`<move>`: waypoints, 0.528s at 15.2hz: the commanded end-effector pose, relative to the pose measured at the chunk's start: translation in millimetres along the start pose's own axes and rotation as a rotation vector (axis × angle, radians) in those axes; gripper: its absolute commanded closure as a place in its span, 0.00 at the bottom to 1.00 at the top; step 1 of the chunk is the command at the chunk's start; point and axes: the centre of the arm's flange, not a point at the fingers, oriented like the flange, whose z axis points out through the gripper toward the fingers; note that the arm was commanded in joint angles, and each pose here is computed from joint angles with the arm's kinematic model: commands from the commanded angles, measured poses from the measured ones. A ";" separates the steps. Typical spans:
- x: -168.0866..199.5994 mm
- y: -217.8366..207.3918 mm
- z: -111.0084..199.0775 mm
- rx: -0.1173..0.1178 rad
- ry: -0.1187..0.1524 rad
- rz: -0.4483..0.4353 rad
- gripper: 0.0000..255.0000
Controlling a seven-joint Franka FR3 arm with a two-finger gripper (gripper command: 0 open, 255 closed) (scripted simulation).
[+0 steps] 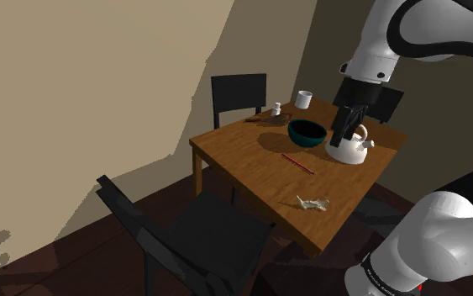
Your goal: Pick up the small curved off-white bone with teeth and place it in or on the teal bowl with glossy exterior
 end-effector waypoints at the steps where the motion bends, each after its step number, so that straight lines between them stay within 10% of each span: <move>1: 0.0 0.0 0.0 0.000 0.000 0.000 0.00; 8: 7.5 14.7 88.9 -0.069 -0.009 -0.231 0.00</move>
